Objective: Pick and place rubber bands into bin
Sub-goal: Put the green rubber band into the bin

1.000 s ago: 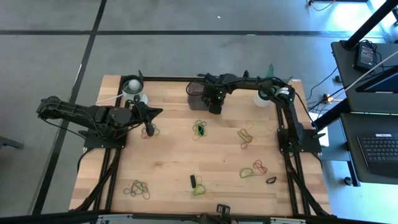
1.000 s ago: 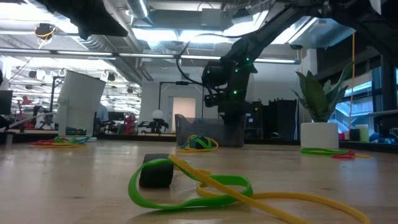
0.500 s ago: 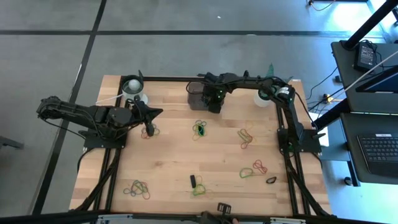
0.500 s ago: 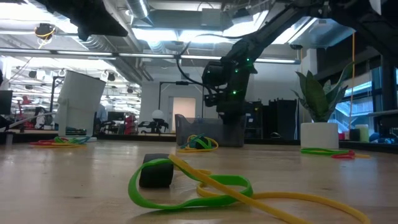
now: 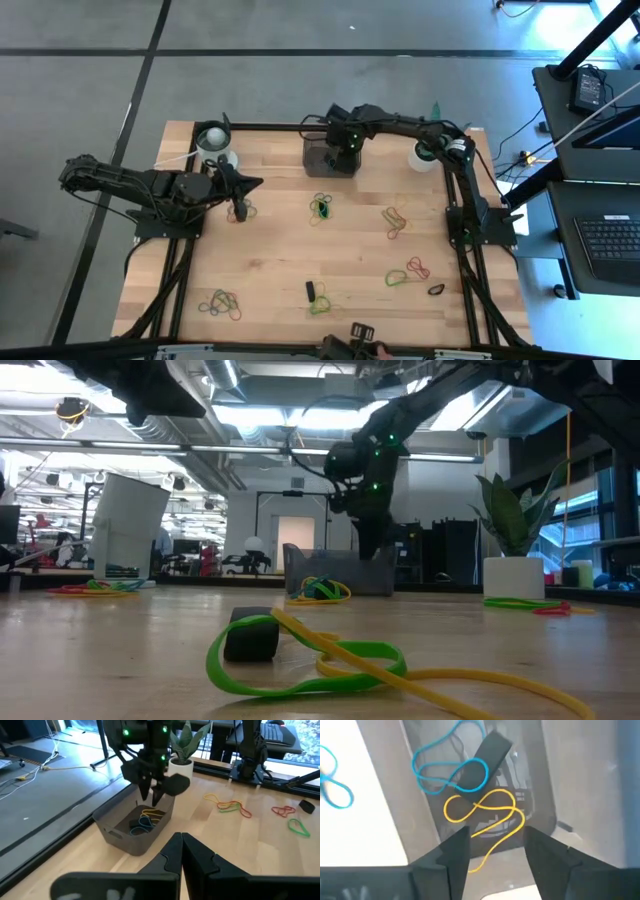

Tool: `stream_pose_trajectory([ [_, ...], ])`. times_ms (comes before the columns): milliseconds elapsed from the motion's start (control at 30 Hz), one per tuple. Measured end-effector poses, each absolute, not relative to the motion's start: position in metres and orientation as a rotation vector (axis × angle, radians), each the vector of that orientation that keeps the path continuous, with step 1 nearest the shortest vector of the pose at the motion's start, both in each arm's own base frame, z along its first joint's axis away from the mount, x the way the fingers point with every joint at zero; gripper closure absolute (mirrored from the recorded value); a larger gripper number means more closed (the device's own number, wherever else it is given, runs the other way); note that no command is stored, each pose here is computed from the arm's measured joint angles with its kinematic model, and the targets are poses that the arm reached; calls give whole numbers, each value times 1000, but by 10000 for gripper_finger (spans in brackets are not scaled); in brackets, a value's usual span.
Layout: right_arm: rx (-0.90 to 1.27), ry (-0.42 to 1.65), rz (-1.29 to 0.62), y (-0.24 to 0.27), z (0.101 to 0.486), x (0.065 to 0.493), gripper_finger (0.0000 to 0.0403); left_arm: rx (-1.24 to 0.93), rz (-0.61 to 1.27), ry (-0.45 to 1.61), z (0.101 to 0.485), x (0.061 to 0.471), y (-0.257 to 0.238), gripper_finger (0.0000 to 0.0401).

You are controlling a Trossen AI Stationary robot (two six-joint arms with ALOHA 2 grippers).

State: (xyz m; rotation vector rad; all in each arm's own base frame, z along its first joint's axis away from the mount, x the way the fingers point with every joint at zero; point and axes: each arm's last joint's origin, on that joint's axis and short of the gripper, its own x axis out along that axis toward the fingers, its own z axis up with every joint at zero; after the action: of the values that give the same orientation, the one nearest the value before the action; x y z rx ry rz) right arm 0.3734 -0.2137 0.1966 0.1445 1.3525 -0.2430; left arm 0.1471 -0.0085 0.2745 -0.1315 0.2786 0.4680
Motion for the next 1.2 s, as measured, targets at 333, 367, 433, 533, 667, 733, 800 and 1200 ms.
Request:
stream_pose_trajectory([
  [333, 226, 1409, -273, -215, 237, 361, 208, -87, 439, 294, 274, 147, -9, 398],
  [367, 232, 1403, -276, -214, 244, 357, 213, -75, 436, 297, 274, 147, -9, 398],
  [433, 249, 1374, -303, -213, 259, 347, 225, -61, 433, 300, 274, 147, -9, 398],
  [533, 302, 1303, -346, -208, 284, 331, 247, -62, 430, 293, 275, 146, -9, 398],
  [667, 337, 1168, -400, -191, 320, 307, 282, -75, 381, 287, 278, 141, -9, 398],
  [733, 344, 1103, -415, -177, 333, 296, 302, -67, 356, 330, 278, 135, -9, 398],
  [800, 361, 1041, -426, -161, 342, 285, 323, -60, 342, 364, 282, 130, -9, 398],
  [1200, 522, 770, -347, -56, 329, 214, 392, 47, 313, 394, 314, 116, -6, 398],
])
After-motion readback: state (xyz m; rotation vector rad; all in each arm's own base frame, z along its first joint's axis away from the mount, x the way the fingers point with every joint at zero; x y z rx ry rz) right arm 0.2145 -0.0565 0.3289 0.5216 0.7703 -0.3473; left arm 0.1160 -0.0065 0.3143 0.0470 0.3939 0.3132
